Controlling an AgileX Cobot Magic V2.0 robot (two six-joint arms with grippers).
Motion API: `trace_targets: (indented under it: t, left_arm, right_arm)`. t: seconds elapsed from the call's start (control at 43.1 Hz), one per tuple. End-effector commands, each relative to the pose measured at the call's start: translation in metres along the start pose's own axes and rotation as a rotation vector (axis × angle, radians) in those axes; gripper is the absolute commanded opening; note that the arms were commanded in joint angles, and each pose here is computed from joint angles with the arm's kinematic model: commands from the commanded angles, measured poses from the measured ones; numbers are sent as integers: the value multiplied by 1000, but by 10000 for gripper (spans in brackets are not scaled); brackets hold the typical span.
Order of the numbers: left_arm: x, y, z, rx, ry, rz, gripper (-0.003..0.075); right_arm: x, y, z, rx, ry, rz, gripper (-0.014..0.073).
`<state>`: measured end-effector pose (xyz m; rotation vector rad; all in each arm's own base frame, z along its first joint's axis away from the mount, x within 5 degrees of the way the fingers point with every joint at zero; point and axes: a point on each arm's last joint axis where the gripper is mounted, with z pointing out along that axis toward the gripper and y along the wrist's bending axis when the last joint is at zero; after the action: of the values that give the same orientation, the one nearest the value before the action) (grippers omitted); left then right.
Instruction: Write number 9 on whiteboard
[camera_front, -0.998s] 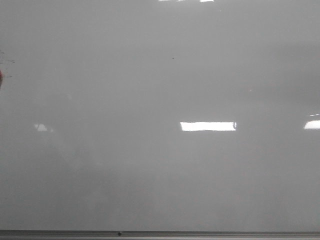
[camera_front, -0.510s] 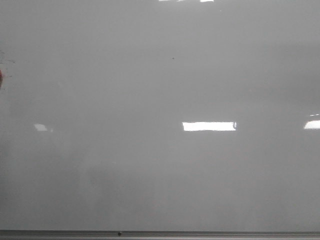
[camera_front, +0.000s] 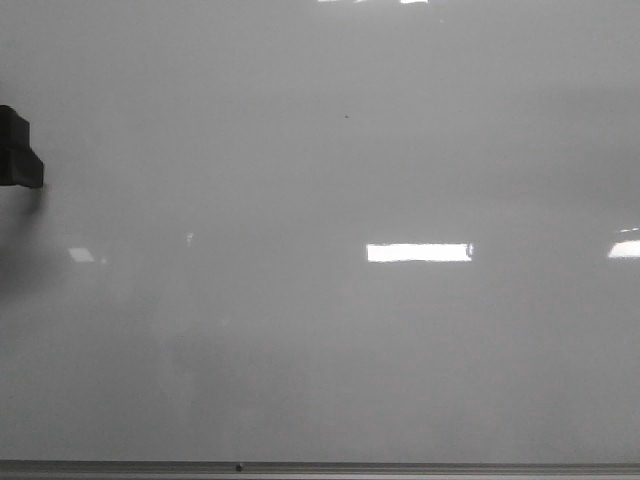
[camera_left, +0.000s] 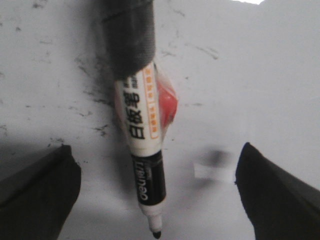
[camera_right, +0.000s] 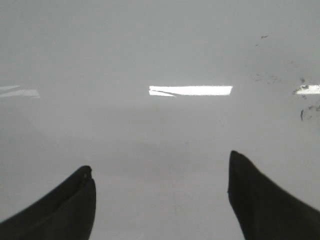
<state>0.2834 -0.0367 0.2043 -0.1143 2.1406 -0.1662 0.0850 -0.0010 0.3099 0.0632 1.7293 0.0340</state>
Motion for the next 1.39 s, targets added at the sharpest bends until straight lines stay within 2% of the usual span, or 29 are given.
trace_targets:
  t: [0.0, 0.139, 0.441, 0.673, 0.812, 0.974, 1.09, 1.206, 1.369]
  left_arm:
    - [-21, -3, 0, 5, -150, -11, 549]
    - [-22, -2, 5, -2, -189, -10, 408]
    - [-15, 0, 14, -11, -162, -7, 138]
    - [-17, 0, 14, -12, -184, -7, -20]
    - [-19, -5, 7, 6, -145, -6, -19]
    - [-34, -28, -22, 97, 9, 54, -19]
    - [-51, -51, -44, 172, 64, 134, -19]
    - [-64, -77, -66, 258, 62, 247, -19]
    - [-62, -112, -100, 407, 113, 544, -19]
  right_arm:
    - [-18, 0, -1, 6, -104, -2, 571]
    - [-19, 0, -1, 6, -110, -2, 571]
    - [-20, 0, -1, 6, -129, -2, 571]
    - [-21, 0, -1, 6, -134, -2, 571]
    - [-20, 0, -1, 6, -124, -2, 571]
    - [-21, 1, -1, 2, -47, 0, 571]
    - [-32, 2, 6, -3, 48, -12, 571]
    - [-45, 8, 17, -53, 148, -57, 571]
    - [-64, 30, 27, -247, 274, -172, 571]
